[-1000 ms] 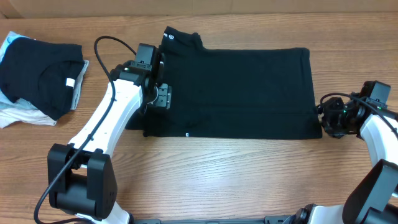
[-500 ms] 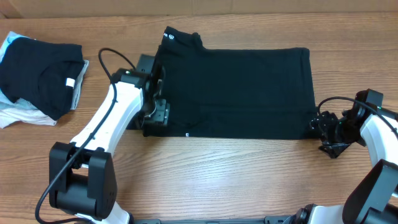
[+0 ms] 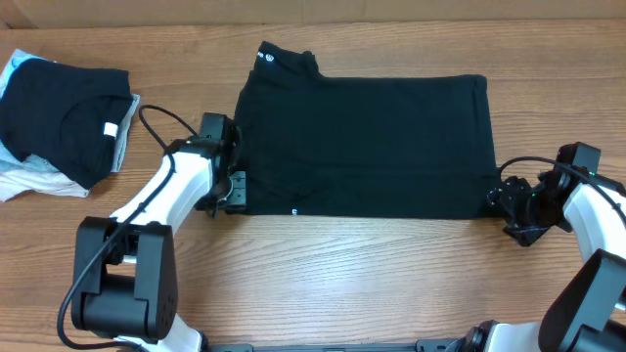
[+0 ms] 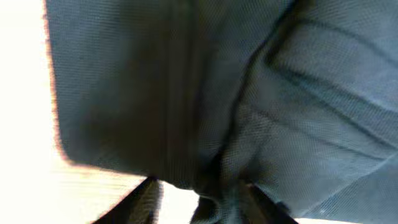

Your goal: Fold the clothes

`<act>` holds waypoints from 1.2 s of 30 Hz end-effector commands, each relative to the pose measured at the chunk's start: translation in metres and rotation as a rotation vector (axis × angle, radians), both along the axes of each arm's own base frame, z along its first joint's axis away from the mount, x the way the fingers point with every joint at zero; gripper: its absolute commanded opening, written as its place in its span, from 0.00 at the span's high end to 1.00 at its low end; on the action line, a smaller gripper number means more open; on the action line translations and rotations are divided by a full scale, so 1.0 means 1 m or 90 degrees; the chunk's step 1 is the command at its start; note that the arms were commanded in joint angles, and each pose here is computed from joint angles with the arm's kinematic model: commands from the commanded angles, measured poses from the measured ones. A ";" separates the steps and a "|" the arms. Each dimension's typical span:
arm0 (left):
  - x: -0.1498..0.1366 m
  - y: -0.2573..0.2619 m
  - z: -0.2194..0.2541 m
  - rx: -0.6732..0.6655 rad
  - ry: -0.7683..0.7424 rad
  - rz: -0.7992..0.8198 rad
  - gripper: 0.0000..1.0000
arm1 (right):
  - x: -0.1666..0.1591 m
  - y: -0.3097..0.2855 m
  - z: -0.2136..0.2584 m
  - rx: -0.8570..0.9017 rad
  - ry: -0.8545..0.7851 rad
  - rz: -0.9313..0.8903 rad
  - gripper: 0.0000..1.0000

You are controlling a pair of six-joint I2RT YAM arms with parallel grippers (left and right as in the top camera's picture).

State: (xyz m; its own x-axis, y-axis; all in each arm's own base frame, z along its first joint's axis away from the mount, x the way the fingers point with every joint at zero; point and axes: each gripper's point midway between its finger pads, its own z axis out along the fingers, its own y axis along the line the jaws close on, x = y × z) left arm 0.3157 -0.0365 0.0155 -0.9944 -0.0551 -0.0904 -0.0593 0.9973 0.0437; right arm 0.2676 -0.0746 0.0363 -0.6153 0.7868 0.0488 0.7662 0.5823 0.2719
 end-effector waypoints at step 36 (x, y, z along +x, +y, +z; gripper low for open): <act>-0.045 0.060 0.054 0.030 0.171 0.144 0.44 | -0.021 0.026 0.049 0.042 -0.002 0.061 0.49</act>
